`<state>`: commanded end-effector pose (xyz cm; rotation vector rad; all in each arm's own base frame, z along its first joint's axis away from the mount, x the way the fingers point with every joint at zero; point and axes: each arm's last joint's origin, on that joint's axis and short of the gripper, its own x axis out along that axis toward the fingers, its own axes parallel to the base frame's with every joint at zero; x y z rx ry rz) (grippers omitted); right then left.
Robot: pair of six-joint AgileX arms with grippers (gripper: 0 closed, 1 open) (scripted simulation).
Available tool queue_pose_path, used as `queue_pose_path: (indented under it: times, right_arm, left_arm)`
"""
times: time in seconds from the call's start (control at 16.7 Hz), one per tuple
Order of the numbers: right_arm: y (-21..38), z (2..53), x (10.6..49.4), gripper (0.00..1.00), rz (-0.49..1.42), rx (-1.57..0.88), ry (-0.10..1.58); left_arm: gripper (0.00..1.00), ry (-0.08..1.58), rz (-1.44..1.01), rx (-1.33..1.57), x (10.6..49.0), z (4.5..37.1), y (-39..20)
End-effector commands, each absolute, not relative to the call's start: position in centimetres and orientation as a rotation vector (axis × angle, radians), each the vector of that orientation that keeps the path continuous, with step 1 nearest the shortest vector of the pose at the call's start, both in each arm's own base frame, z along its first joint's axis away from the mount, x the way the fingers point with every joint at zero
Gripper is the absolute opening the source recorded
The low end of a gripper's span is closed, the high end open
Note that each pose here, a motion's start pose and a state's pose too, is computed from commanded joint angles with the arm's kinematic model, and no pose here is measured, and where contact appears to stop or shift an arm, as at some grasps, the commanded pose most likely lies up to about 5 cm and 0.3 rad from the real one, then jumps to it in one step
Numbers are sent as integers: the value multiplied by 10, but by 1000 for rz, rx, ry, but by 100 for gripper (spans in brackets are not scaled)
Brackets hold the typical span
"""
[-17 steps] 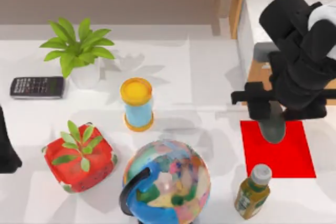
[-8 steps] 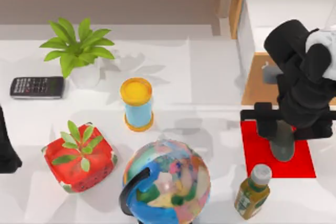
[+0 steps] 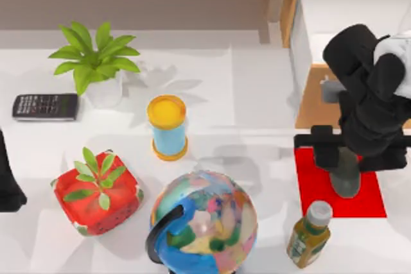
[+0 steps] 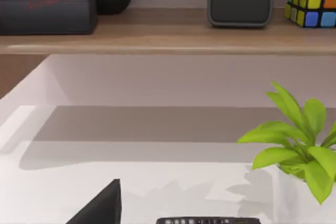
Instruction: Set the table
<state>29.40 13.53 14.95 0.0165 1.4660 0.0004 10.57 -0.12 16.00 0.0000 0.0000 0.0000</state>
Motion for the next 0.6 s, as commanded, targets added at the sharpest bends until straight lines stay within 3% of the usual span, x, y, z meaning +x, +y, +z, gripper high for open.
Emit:
queue_pose_path:
  times: [0.6]
  right_arm:
    - [141, 154, 291, 0, 21, 7, 1457]
  left_arm:
    - [100, 0, 0, 0, 106, 160, -1]
